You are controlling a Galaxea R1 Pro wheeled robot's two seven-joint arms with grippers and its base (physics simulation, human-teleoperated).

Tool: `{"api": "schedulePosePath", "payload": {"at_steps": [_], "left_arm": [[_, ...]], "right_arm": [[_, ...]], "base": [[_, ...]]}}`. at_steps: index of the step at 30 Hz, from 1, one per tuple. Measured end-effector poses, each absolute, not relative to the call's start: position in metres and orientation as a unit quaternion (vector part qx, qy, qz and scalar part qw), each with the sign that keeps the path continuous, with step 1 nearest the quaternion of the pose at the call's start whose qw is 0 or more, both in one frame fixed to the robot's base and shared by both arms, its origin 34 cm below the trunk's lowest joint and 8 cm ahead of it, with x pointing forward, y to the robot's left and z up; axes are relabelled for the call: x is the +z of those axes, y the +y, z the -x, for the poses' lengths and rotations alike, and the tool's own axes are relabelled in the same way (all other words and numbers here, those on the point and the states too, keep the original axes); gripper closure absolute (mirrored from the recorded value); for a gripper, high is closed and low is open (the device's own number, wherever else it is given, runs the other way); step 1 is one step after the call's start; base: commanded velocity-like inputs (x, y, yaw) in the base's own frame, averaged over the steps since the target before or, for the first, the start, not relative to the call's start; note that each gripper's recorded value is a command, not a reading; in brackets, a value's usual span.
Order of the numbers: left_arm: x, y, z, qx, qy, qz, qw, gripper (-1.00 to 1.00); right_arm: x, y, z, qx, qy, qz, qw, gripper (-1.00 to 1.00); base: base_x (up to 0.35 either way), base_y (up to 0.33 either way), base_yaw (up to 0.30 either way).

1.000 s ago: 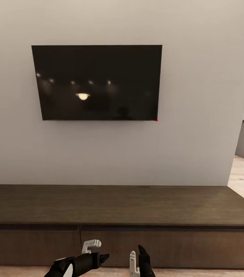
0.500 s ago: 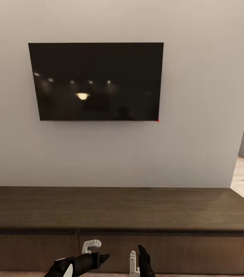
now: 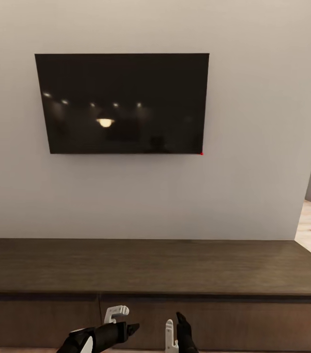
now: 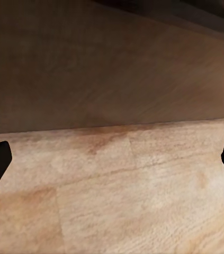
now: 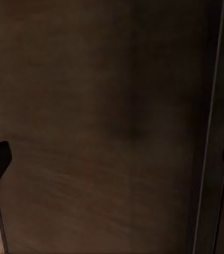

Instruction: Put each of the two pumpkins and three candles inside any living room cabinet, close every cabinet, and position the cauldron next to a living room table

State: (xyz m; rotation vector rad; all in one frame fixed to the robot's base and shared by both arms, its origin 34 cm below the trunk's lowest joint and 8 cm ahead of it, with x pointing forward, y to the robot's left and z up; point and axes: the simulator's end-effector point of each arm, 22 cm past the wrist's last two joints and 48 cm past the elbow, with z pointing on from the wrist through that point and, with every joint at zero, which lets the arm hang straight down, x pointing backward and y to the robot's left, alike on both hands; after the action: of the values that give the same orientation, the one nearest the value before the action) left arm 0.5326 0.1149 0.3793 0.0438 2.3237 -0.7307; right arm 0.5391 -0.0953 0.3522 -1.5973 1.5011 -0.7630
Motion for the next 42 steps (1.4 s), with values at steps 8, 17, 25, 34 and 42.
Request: {"api": "schedulePosePath", "payload": {"at_steps": [8, 17, 25, 34, 42], "left_arm": [[0.3791, 0.1149, -0.5326, -0.281, 0.895, -0.017, 0.345, -1.0], [0.3791, 0.1149, -0.5326, -0.281, 0.895, -0.017, 0.345, -1.0], [0.3791, 0.1149, -0.5326, -0.281, 0.895, -0.017, 0.345, -1.0], [0.3791, 0.1149, -0.5326, -0.281, 0.895, -0.017, 0.345, -1.0], [0.3791, 0.1148, -0.5326, -0.282, 0.895, -0.017, 0.345, -1.0]], "right_arm": [[0.3528, -0.0945, -0.5393, -0.302, 0.591, 0.632, 0.4, -1.0], [0.3536, -0.0933, -0.5397, -0.301, 0.59, 0.632, 0.402, -1.0], [0.3543, -0.0927, -0.5402, -0.301, 0.59, 0.631, 0.404, -1.0], [0.3543, -0.0927, -0.5402, -0.301, 0.59, 0.631, 0.404, -1.0], [0.3543, -0.0918, -0.54, -0.299, 0.59, 0.631, 0.405, -1.0]], "base": [[0.018, 0.0, 0.0], [0.001, 0.0, 0.0], [0.0, 0.0, 0.0], [0.0, 0.0, 0.0], [0.0, 0.0, 0.0]]}}
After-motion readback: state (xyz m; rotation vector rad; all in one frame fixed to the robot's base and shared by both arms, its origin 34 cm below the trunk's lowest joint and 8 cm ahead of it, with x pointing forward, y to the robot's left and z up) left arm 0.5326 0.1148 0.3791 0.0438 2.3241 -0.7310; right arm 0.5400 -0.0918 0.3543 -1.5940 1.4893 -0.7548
